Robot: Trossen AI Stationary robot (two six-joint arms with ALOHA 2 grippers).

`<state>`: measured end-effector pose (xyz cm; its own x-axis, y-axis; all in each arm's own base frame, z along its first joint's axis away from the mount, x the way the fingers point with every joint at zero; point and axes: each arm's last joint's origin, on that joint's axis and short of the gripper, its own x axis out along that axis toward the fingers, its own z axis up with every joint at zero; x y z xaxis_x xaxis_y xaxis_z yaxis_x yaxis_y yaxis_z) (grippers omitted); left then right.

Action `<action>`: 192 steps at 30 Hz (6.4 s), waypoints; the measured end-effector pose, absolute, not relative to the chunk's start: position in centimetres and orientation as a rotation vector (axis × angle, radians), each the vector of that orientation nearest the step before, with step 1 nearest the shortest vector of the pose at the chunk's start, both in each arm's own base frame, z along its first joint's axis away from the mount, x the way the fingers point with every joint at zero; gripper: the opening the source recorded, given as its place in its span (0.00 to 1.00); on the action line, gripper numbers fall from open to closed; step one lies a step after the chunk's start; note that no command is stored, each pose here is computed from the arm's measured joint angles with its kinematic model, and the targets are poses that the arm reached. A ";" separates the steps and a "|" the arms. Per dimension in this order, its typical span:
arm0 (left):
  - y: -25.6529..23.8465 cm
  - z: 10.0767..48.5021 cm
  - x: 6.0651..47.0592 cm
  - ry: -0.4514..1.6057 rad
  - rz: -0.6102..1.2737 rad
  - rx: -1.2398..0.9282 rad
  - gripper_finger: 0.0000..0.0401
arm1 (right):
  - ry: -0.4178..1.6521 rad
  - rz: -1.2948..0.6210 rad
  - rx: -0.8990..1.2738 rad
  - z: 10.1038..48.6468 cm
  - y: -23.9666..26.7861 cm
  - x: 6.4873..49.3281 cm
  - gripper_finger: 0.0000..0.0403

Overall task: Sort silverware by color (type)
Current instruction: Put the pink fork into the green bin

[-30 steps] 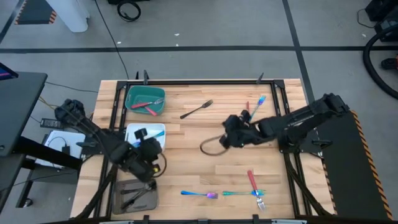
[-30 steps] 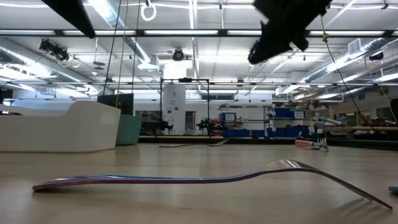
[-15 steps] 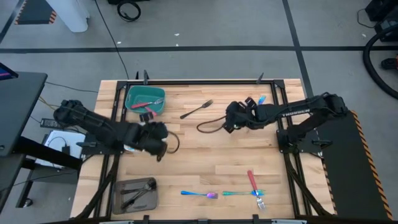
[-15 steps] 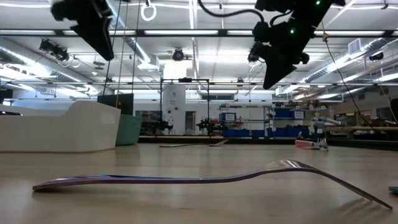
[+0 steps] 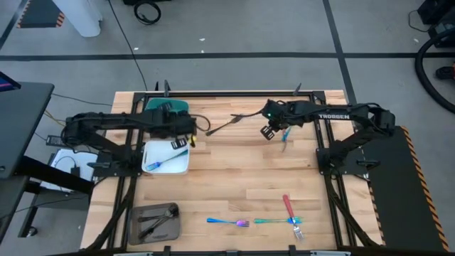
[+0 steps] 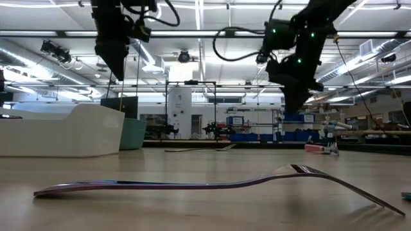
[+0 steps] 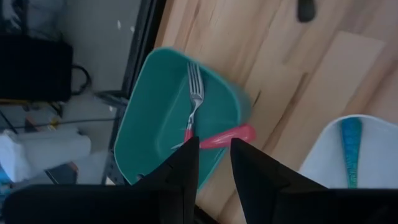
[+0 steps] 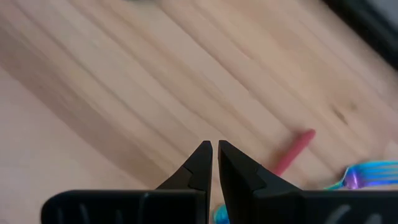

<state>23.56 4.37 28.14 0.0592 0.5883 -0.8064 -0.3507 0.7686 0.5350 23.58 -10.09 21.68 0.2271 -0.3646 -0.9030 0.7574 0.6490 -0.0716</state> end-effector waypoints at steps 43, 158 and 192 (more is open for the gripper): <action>7.5 28.1 23.4 1.362 0.646 0.163 0.26 | 1.094 -1.111 0.895 15.1 -11.1 18.6 0.27; 2.6 36.7 32.1 0.045 -0.197 -0.048 0.26 | -0.111 -0.209 -0.017 31.2 5.4 27.5 0.09; 3.7 35.0 32.9 0.132 -0.163 -0.017 0.10 | -0.088 -0.260 -0.037 30.0 4.9 28.7 0.25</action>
<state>32.91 3.75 34.97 0.9780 -0.1634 -0.1297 0.1612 0.9865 -0.0276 28.68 4.91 30.01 0.9626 -0.2551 0.0918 0.2583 0.9657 -0.0248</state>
